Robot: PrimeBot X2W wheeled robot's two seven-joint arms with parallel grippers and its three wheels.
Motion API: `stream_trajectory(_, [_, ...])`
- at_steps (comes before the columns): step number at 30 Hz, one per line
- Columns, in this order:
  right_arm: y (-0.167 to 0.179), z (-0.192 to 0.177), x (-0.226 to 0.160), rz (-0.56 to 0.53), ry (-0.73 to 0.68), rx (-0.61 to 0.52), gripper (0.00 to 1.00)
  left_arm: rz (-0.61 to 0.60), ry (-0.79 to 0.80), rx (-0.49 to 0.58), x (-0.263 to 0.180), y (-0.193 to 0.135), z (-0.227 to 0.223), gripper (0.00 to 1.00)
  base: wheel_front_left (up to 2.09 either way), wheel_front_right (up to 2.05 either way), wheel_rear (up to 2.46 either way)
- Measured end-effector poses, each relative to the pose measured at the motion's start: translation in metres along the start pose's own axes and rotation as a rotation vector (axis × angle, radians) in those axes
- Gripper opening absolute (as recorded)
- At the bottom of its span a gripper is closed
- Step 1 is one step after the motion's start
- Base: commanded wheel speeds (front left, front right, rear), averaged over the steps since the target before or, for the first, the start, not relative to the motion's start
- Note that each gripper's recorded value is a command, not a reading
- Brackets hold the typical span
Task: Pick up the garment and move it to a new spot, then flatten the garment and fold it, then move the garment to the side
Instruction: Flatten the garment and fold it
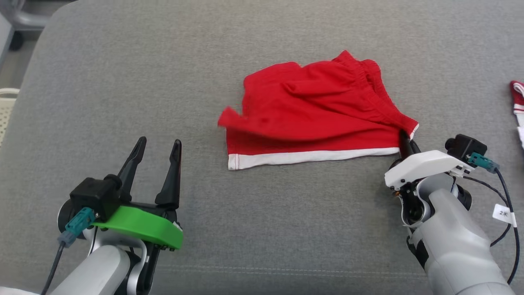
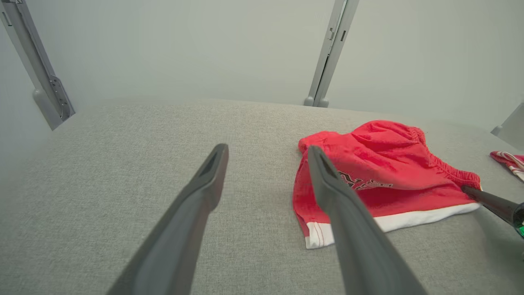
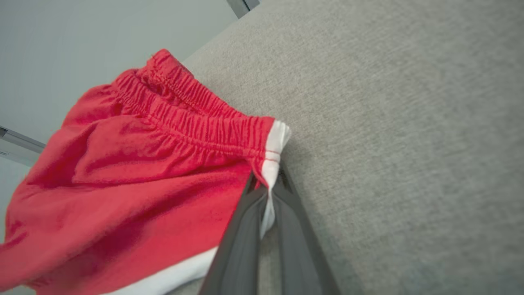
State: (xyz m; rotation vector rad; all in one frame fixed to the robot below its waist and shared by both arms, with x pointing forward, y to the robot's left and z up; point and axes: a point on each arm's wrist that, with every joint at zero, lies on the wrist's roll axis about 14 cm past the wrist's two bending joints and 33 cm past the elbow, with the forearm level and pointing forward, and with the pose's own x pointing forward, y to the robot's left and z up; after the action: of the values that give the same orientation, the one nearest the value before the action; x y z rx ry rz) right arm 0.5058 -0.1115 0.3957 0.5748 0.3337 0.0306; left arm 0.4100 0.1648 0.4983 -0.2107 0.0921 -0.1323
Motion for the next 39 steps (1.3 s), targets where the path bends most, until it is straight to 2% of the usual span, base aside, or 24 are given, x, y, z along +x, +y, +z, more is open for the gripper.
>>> stream_trajectory(5, [-0.029,0.026,-0.026,-0.051,-0.104,0.020,0.00,-0.076,0.009,-0.006,0.010,-0.023,-0.004,1.00,0.00,0.00,0.00])
stream_trajectory(12, [-0.048,0.025,-0.061,-0.077,-0.129,0.050,0.00,-0.152,0.033,-0.016,0.018,-0.048,-0.011,1.00,0.00,0.00,0.00])
stream_trajectory(21, [-0.061,0.035,-0.084,-0.107,-0.167,0.056,0.00,-0.232,0.115,-0.027,0.010,-0.071,-0.031,1.00,0.00,0.00,0.00])
stream_trajectory(22, [-0.062,0.034,-0.086,-0.109,-0.166,0.053,0.08,-0.247,0.133,-0.027,0.008,-0.075,-0.035,1.00,0.00,0.00,0.00])
stream_trajectory(23, [-0.063,0.033,-0.088,-0.112,-0.165,0.054,0.33,-0.258,0.150,-0.031,0.005,-0.079,-0.040,1.00,0.00,0.00,0.00])
stream_trajectory(24, [-0.064,0.033,-0.089,-0.115,-0.166,0.053,0.78,-0.272,0.174,-0.030,0.002,-0.082,-0.047,1.00,0.00,0.00,0.00])
stream_trajectory(25, [-0.064,0.035,-0.090,-0.114,-0.171,0.051,1.00,-0.286,0.201,-0.028,-0.001,-0.086,-0.055,1.00,0.00,0.00,0.00])
stream_trajectory(30, [-0.064,0.042,-0.097,-0.107,-0.196,0.011,1.00,-0.361,0.294,-0.009,-0.014,-0.106,-0.085,1.00,0.00,0.00,0.00])
stream_trajectory(39, [-0.079,0.072,-0.121,-0.140,-0.303,-0.066,1.00,-0.490,0.370,0.117,-0.005,-0.130,-0.119,1.00,0.00,0.00,0.00])
